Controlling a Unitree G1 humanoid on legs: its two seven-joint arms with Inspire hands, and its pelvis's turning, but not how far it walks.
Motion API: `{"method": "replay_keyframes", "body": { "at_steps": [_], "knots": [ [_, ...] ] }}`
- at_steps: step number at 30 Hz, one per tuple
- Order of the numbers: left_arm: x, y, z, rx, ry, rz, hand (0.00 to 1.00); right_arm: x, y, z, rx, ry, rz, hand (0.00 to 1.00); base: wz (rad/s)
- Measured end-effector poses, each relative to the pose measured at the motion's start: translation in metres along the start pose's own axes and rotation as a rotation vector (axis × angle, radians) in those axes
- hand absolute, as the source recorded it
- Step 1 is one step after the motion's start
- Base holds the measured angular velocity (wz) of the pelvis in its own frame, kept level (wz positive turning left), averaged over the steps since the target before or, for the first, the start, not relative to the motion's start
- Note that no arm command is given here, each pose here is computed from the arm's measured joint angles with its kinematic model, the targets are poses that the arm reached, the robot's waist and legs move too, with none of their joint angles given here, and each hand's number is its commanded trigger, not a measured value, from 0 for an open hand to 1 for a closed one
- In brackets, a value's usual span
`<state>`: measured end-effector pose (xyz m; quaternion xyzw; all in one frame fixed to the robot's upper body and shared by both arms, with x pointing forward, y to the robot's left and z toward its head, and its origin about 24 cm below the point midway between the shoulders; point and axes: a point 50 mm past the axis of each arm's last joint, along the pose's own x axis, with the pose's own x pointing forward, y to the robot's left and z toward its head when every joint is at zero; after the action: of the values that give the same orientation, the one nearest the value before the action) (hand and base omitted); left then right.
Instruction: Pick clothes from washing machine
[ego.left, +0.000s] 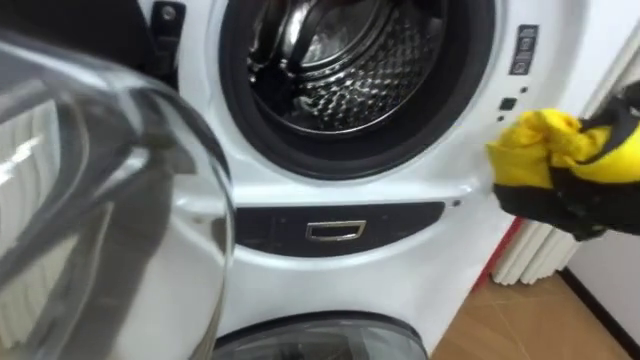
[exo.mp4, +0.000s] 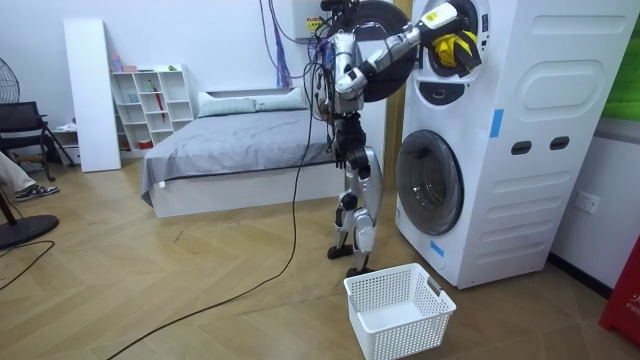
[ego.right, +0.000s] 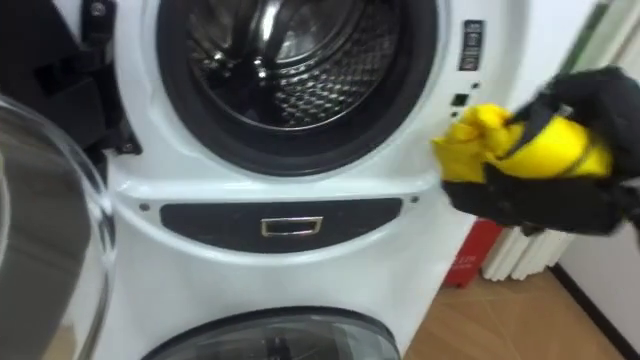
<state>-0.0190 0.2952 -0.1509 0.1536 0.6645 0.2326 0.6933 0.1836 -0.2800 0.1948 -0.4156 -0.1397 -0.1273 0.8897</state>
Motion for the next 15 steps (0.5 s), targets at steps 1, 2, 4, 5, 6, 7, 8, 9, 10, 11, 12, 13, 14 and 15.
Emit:
{"method": "replay_keyframes", "body": {
  "at_steps": [1,2,4,5,6,7,8,9,10,11,12,13,14,15],
  "knots": [
    [0.0,0.001,0.003,-0.002,-0.008,0.004,0.0,-0.004,-0.002,-0.007,0.0,0.034,-0.021,1.0,-0.44],
    [0.001,0.002,0.005,-0.001,-0.012,0.004,0.0,-0.006,-0.002,-0.012,-0.004,0.058,-0.023,1.0,-0.46],
    [0.001,0.0,0.011,-0.001,-0.025,-0.001,0.0,-0.022,0.0,-0.028,-0.023,0.158,0.009,1.0,-0.43],
    [0.001,0.0,0.013,0.002,-0.03,-0.002,0.0,-0.026,0.002,-0.032,-0.021,0.182,0.021,1.0,-0.38],
    [0.001,0.0,0.016,0.003,-0.037,-0.002,0.0,-0.031,0.006,-0.04,-0.007,0.226,0.039,1.0,-0.28],
    [0.001,-0.002,0.019,0.012,-0.045,-0.007,0.0,-0.034,0.008,-0.047,0.002,0.263,0.046,1.0,-0.24],
    [0.001,-0.003,0.02,0.019,-0.05,-0.01,0.0,-0.035,0.009,-0.05,0.004,0.278,0.049,1.0,-0.25],
    [0.001,-0.004,0.024,0.023,-0.059,-0.02,0.0,-0.036,0.009,-0.053,0.009,0.302,0.053,1.0,-0.27],
    [0.001,-0.004,0.027,0.037,-0.066,-0.024,0.0,-0.037,0.011,-0.057,0.038,0.319,0.061,1.0,-0.26],
    [0.001,-0.004,0.028,0.04,-0.068,-0.024,0.0,-0.038,0.012,-0.059,0.057,0.327,0.066,1.0,-0.33],
    [0.0,-0.005,0.031,0.055,-0.072,-0.026,0.0,-0.039,0.017,-0.064,0.099,0.344,0.083,1.0,-0.38],
    [0.0,-0.007,0.033,0.076,-0.079,-0.031,0.0,-0.04,0.028,-0.071,0.144,0.373,0.118,1.0,-0.38],
    [0.0,-0.009,0.035,0.086,-0.085,-0.035,0.0,-0.041,0.034,-0.076,0.16,0.395,0.138,1.0,-0.27],
    [-0.001,-0.012,0.042,0.105,-0.105,-0.042,0.0,-0.047,0.045,-0.086,0.199,0.45,0.178,1.0,-0.15]
  ]
}}
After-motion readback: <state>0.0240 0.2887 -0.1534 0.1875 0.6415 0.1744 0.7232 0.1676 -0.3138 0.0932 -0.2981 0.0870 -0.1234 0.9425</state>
